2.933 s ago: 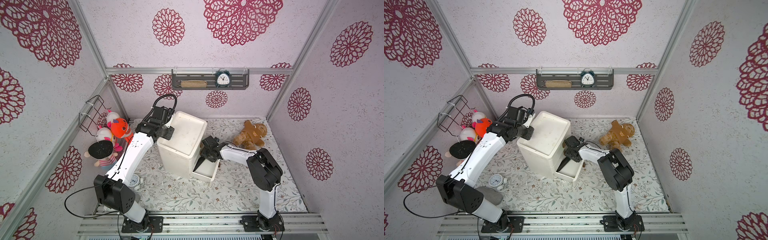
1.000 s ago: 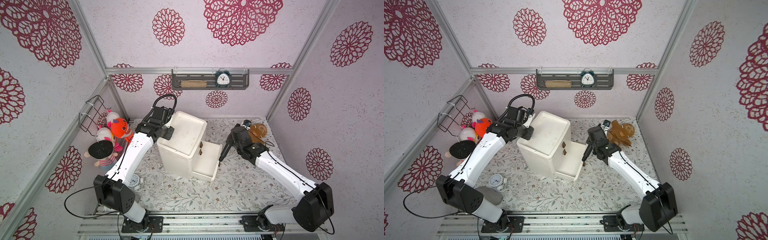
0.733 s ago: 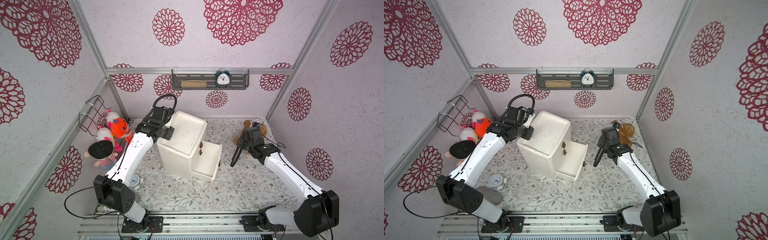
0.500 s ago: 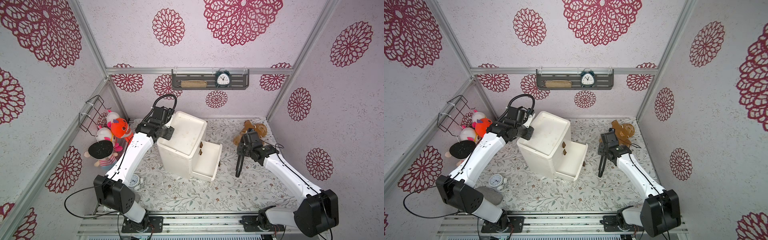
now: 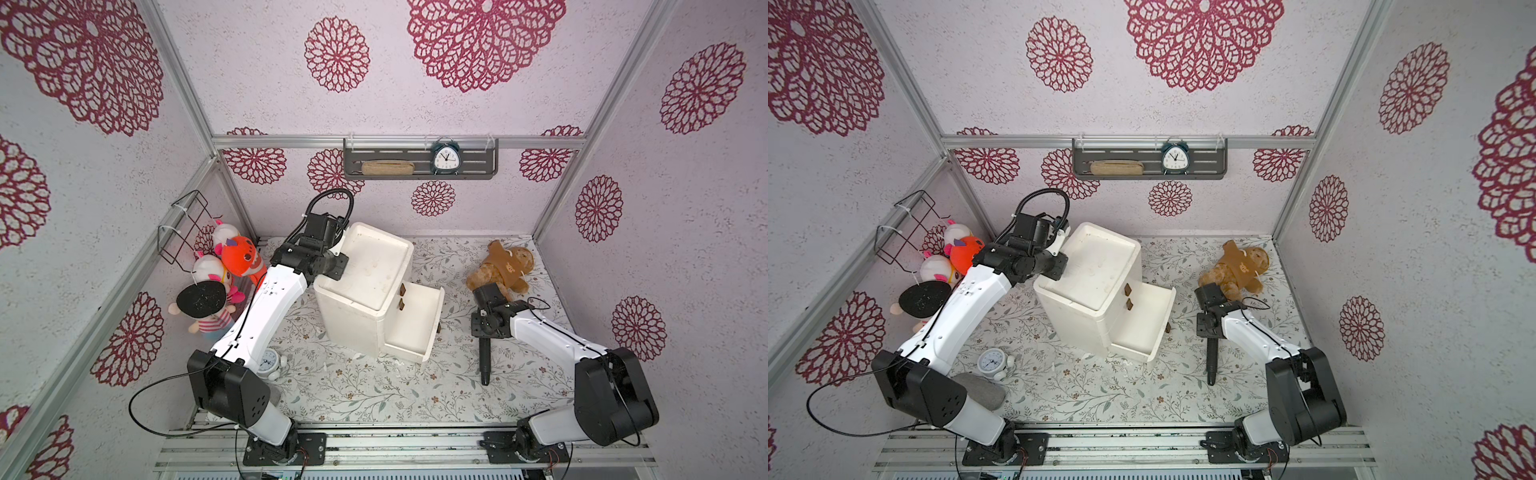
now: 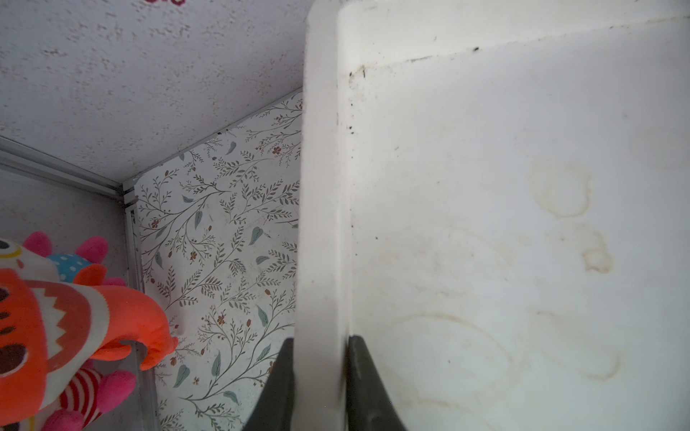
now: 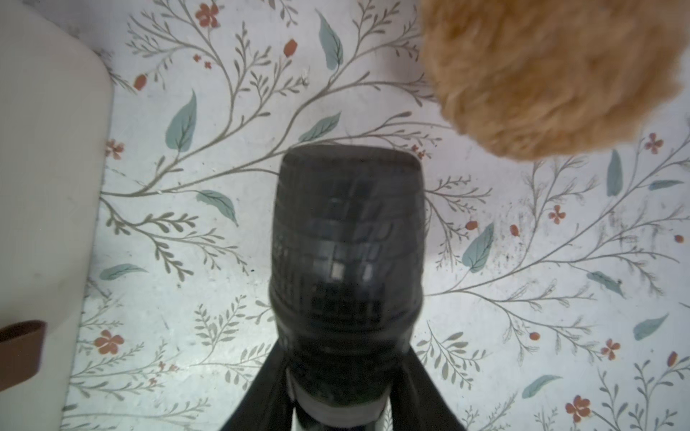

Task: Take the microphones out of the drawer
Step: Place the microphone at the center of the board.

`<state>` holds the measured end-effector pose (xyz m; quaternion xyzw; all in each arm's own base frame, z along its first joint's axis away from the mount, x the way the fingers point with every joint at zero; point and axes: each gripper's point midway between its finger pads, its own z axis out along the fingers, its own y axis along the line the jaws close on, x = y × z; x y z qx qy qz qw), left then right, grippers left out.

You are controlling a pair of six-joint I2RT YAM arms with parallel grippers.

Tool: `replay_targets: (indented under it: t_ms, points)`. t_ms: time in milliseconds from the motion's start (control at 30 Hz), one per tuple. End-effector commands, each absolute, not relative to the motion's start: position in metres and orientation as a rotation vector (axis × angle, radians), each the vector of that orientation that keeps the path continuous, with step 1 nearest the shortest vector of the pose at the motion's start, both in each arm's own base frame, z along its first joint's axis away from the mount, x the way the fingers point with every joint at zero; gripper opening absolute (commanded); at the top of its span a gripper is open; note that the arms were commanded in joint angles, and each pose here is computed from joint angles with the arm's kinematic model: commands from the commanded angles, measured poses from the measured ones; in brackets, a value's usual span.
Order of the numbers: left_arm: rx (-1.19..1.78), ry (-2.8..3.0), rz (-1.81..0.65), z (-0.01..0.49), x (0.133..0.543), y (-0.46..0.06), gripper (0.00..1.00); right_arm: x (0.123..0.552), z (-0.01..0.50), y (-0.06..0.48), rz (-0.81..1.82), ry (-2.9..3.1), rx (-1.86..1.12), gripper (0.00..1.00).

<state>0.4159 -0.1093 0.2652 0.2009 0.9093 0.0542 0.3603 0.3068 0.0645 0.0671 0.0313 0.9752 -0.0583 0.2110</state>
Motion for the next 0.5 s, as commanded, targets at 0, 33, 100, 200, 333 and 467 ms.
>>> replay_targets:
  t_ms: [0, 33, 100, 200, 333, 467]
  points:
    - [0.573, 2.412, 0.346, 0.24, 0.417, -0.084, 0.01, 0.318, 0.062, 0.066, -0.169, 2.684, 0.077, 0.0]
    - [0.572, 2.413, 0.344, 0.239, 0.418, -0.084, 0.01, 0.317, 0.056, 0.065, -0.178, 2.696, 0.079, 0.0]
    - [0.572, 2.413, 0.344, 0.239, 0.417, -0.084, 0.01, 0.316, 0.049, 0.064, -0.189, 2.704, 0.076, 0.0]
    - [0.574, 2.416, 0.344, 0.238, 0.417, -0.084, 0.01, 0.314, 0.041, 0.062, -0.213, 2.721, 0.071, 0.0]
    - [0.575, 2.416, 0.345, 0.237, 0.418, -0.085, 0.01, 0.312, 0.031, 0.06, -0.243, 2.748, 0.058, 0.03]
    - [0.575, 2.419, 0.344, 0.236, 0.419, -0.085, 0.01, 0.313, 0.026, 0.061, -0.253, 2.771, 0.044, 0.15]
